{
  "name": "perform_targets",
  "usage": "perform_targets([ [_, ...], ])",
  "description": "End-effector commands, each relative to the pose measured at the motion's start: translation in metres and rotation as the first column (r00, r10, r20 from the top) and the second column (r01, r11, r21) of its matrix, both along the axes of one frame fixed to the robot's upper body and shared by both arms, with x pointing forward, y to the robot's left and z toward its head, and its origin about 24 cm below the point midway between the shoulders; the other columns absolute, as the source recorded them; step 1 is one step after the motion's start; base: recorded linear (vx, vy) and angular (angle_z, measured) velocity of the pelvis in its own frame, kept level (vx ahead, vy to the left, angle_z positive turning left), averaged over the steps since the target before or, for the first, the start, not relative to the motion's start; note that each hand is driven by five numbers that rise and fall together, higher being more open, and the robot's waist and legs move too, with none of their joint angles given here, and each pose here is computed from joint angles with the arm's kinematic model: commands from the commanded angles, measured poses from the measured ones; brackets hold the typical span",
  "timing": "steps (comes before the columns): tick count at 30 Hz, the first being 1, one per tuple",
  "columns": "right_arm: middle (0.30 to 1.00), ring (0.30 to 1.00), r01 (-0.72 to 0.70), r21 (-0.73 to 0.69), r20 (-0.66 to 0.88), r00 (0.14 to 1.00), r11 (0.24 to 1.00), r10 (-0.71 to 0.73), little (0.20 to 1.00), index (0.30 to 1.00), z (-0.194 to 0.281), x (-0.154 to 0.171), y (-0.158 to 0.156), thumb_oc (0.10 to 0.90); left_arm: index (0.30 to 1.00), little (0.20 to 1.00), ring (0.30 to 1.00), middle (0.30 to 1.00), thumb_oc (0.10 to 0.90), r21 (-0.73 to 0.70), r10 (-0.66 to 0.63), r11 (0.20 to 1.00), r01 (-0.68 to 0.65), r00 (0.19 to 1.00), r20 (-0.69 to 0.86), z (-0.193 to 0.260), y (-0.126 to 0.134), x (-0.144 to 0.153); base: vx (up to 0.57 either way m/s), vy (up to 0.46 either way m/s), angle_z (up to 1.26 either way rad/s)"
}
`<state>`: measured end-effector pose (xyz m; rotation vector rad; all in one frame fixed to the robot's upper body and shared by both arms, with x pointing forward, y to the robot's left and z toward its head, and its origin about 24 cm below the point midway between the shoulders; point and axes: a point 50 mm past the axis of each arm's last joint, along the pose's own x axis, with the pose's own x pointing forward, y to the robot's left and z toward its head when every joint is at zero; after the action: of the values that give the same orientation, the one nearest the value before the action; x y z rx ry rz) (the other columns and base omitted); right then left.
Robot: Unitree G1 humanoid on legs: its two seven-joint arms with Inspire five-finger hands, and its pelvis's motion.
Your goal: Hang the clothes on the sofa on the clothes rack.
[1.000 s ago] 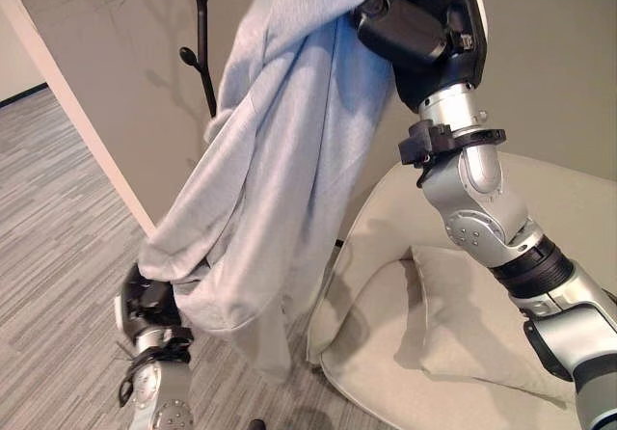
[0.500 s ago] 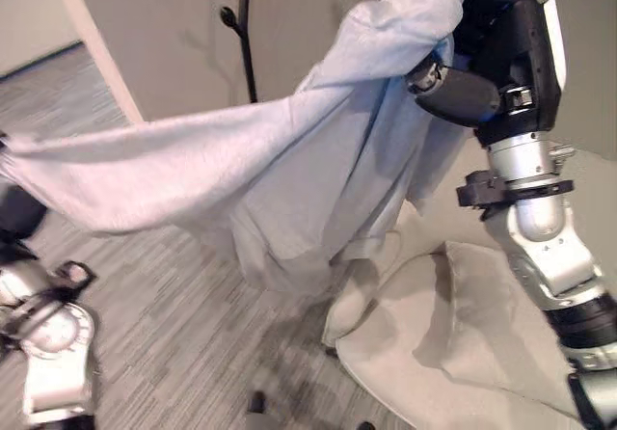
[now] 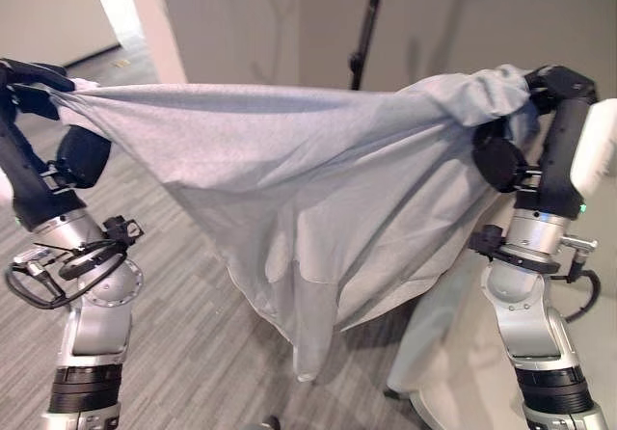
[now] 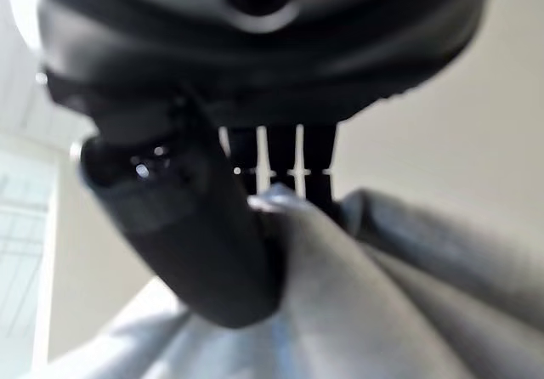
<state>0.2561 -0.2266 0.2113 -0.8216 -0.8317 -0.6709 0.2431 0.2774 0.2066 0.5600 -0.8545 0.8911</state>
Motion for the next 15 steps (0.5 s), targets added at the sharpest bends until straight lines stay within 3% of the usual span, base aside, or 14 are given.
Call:
perform_targets([
  [1,0.3,0.3,0.188,-0.017,0.32,0.932,0.982,-0.173,0.3,0.3,0.056,-0.01,-0.027,0.4,0.3,0.3,0.3,0.3,0.4,0.104,0.099,0.988,-0.113,0.987,0.129,0.03,0.008,-0.004,0.1,0.076,-0.25],
  [10,0.3,0.3,0.244,-0.066,0.337,0.918,0.967,-0.209,0.3,0.3,0.07,0.004,-0.035,0.4,0.3,0.3,0.3,0.3,0.4,0.132,0.239,0.958,-0.253,0.965,0.111,0.041,0.023,0.021,0.15,-0.035,-0.12],
  [15,0.3,0.3,0.186,-0.129,0.284,0.948,0.974,-0.144,0.3,0.3,0.078,0.02,-0.03,0.4,0.3,0.3,0.3,0.3,0.4,0.186,0.297,0.933,-0.308,0.951,0.085,0.051,0.034,0.027,0.15,-0.091,-0.2],
])
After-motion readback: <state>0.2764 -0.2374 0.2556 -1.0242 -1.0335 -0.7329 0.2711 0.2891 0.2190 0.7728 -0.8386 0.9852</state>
